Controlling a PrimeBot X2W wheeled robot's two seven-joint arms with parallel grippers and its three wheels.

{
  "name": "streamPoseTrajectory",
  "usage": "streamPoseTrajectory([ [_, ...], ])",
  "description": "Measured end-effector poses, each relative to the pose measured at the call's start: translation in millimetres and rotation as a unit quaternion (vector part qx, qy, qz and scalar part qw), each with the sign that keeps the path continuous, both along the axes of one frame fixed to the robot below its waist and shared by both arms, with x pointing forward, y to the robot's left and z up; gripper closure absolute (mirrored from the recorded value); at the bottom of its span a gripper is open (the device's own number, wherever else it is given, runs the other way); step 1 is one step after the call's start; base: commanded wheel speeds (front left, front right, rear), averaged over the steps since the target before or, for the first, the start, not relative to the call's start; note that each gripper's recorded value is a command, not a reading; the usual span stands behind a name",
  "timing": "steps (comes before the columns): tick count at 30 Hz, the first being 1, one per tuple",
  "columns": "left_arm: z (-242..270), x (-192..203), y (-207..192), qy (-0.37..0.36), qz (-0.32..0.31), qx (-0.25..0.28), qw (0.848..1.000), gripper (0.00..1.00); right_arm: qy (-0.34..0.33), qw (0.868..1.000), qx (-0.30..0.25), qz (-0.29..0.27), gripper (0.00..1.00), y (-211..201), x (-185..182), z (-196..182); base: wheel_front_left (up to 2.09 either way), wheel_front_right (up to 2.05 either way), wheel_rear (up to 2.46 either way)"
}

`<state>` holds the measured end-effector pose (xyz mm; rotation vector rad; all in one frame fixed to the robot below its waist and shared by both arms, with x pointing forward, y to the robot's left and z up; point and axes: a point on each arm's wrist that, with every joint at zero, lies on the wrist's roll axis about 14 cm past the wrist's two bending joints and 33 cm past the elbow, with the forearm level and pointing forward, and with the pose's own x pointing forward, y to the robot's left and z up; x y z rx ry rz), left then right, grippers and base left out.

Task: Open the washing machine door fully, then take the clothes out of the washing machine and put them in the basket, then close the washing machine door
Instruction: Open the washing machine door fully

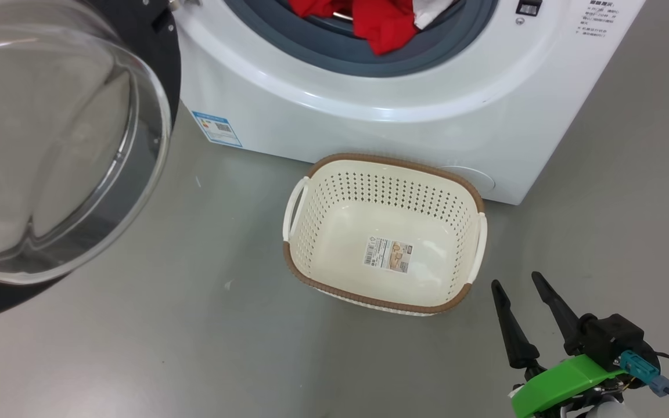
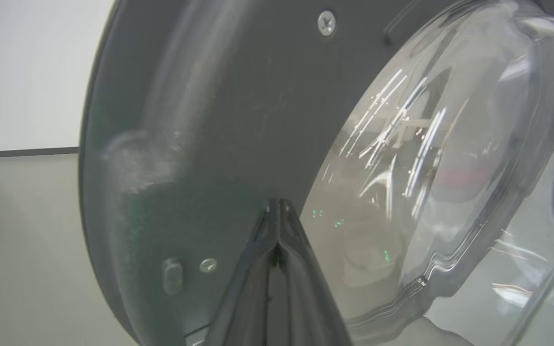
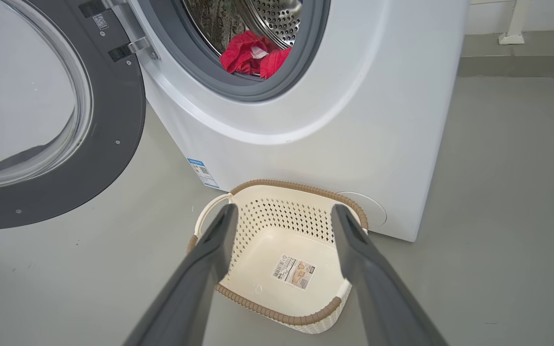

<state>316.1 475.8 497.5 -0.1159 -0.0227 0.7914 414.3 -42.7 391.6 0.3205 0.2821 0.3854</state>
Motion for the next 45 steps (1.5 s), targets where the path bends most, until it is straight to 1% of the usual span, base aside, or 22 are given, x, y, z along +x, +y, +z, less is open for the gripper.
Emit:
streamPoseTrajectory([
  [11,-3.2,6.2,12.9,0.016,0.011,-0.002,1.0,1.0,-0.002,1.0,-0.002,-0.008,0.0,-5.4,4.4,-0.5,0.0,0.0,0.0],
  [18,-0.1,4.6,11.4,0.007,0.008,-0.006,1.0,1.0,-0.011,1.0,-0.002,-0.007,0.0,-4.5,4.8,6.1,0.0,0.0,0.0],
  [24,5.8,-1.7,4.9,0.0,-0.006,0.001,1.0,1.0,-0.025,1.0,-0.001,-0.004,0.0,-2.6,4.3,17.0,0.0,0.0,0.0],
  [35,0.1,-14.4,-37.1,-0.02,-0.053,-0.006,0.998,1.0,-0.052,0.999,0.003,-0.002,0.0,-0.4,-0.9,40.3,0.0,0.0,0.0],
  [40,-2.2,-18.3,-60.3,-0.031,-0.076,-0.01,0.997,1.0,-0.051,0.999,0.002,-0.006,0.0,-5.1,-9.8,42.4,0.0,0.0,0.0],
  [41,-2.6,-18.4,-65.4,-0.033,-0.082,-0.011,0.996,0.98,-0.052,0.999,0.002,-0.008,0.0,-6.0,-11.0,43.2,0.0,0.0,0.0],
  [44,-5.2,-19.8,-76.3,-0.037,-0.09,-0.017,0.995,0.85,-0.054,0.998,0.001,-0.011,0.0,-8.9,-12.9,44.6,0.0,0.0,0.0],
  [45,-7.0,-19.9,-82.8,-0.039,-0.095,-0.02,0.995,0.73,-0.056,0.998,0.001,-0.014,0.0,-10.5,-13.1,45.9,0.0,0.0,0.0],
])
